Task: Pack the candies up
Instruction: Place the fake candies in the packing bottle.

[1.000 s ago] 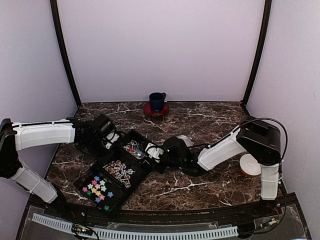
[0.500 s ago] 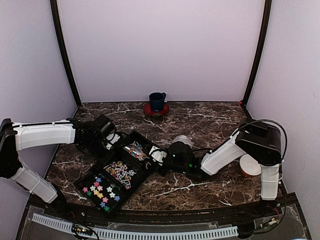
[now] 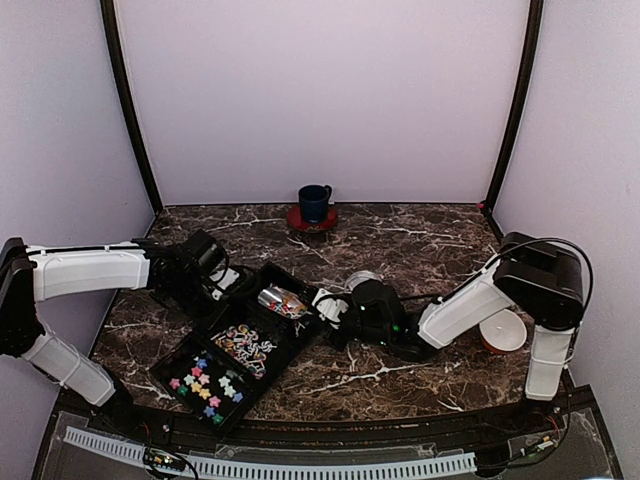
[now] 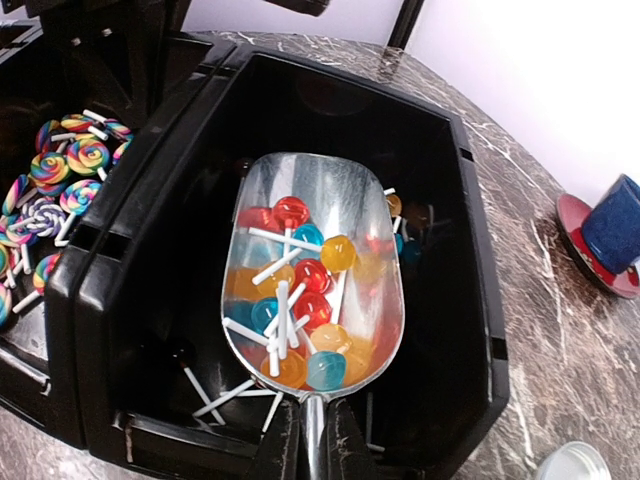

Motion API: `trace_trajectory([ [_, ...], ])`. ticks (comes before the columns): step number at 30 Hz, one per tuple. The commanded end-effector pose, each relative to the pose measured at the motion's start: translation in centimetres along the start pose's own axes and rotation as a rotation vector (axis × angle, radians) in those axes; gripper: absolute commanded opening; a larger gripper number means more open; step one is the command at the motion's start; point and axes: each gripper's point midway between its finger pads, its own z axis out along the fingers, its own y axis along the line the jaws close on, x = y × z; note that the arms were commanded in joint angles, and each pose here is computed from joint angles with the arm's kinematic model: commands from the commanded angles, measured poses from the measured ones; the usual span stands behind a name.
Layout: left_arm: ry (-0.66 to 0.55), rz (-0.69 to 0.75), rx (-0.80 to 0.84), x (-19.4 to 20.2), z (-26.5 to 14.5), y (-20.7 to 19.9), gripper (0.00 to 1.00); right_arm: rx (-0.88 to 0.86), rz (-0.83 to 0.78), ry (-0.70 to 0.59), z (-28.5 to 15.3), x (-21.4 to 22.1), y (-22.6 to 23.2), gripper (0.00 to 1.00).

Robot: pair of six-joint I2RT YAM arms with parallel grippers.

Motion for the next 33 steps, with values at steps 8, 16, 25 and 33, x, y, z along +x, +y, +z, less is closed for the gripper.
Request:
trace_trajectory([
  [8, -0.168, 0.014, 0.095, -3.4, -1.9, -1.5, 0.00, 0.056, -0.012, 0.084, -1.4, 0.3, -2.3, 0.00],
  [16, -0.164, 0.019, 0.083, -3.2, -1.5, -1.3, 0.00, 0.067, -0.036, 0.052, -3.5, -0.8, -2.7, 0.00],
  [25, -0.165, 0.021, 0.090, -3.0, -1.2, -1.4, 0.00, 0.053, -0.033, -0.061, -5.4, -4.0, -2.9, 0.00],
  [33, -0.180, 0.021, 0.106, -3.1, -0.9, -1.6, 0.00, 0.102, -0.038, -0.115, -8.5, -6.2, -4.2, 0.00],
])
